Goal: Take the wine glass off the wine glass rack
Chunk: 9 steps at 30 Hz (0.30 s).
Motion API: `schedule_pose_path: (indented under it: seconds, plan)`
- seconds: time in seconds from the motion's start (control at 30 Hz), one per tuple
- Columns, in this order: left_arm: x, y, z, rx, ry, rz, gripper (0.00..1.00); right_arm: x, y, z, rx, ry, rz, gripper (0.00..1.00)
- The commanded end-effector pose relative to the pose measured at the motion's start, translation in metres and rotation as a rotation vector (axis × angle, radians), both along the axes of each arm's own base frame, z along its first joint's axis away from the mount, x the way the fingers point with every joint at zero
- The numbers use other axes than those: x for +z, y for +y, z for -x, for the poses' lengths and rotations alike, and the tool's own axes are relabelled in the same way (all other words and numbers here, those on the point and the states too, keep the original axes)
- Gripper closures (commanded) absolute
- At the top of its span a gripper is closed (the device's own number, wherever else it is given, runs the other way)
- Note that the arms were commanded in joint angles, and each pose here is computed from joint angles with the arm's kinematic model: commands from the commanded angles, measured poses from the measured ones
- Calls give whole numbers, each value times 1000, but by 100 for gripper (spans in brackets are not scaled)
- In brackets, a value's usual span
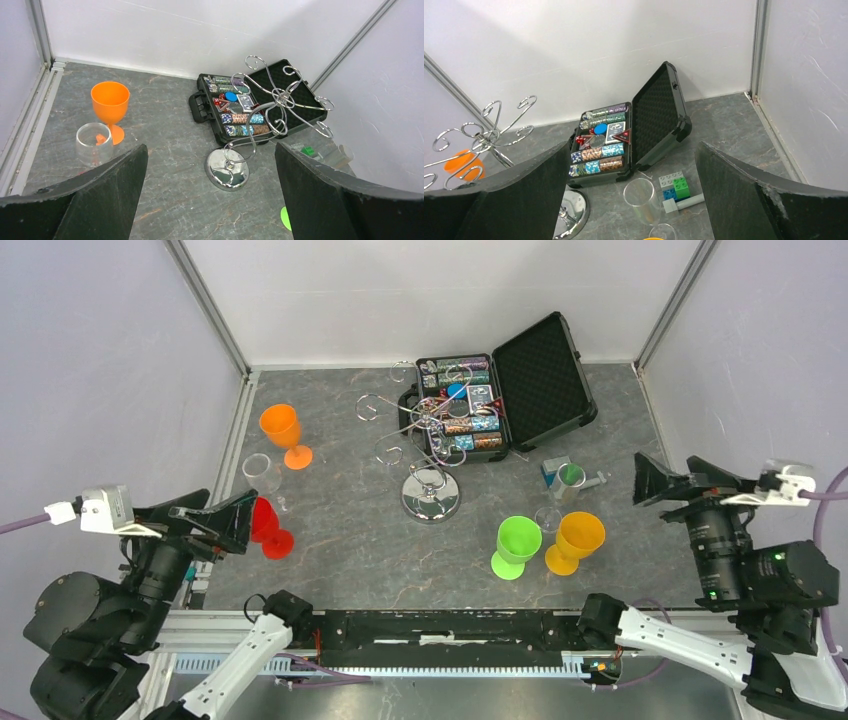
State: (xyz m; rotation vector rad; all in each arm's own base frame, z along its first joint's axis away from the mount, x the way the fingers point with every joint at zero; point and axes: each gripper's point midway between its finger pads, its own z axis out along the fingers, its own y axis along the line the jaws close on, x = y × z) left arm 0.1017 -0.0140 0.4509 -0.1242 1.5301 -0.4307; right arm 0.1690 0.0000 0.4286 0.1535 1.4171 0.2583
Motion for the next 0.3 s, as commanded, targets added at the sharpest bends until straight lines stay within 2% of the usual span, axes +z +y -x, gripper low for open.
schedule_pose_path:
  seconds: [0.0,0.27]
  plan:
    - [2,7,5,20,-16,-37,0,-4,-11,4,-13,-14,-50,2]
    - [6,8,8,23,-32,-39,0,-10,-16,7,-7,-18,-80,2]
